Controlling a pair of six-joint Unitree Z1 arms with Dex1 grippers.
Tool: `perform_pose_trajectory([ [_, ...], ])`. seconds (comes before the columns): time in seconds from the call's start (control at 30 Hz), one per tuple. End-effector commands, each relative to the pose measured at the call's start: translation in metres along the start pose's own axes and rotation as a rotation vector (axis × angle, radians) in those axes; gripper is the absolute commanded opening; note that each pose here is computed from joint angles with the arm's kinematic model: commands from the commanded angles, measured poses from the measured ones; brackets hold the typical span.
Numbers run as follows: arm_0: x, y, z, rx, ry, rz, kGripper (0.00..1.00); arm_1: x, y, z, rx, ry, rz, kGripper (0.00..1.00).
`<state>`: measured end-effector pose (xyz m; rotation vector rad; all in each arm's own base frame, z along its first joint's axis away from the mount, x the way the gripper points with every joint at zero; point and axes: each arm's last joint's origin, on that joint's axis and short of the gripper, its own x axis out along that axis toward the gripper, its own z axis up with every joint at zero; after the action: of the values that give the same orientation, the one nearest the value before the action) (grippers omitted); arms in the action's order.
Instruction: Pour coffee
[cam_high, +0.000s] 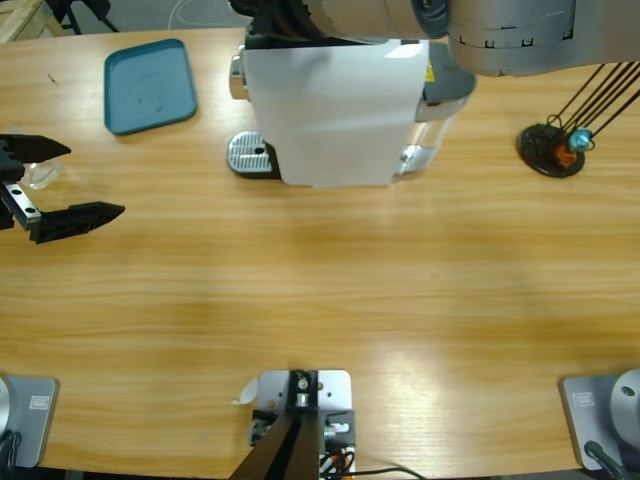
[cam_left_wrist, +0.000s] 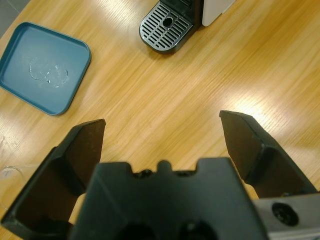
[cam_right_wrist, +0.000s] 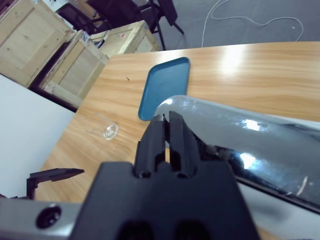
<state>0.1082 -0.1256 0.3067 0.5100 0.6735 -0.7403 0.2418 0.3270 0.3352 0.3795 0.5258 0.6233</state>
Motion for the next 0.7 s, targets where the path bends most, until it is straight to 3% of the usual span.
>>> perform_pose_trajectory([
  [0.03, 0.004, -0.004, -0.014, 0.008, 0.045, -0.023, 1.000, 0.035, -0.023, -0.058, -0.084, 0.194, -0.118, 0.000],
  [0.7, 0.007, -0.004, -0.016, 0.009, 0.059, -0.024, 1.000, 0.066, -0.054, -0.062, -0.122, 0.319, -0.233, 0.000],
])
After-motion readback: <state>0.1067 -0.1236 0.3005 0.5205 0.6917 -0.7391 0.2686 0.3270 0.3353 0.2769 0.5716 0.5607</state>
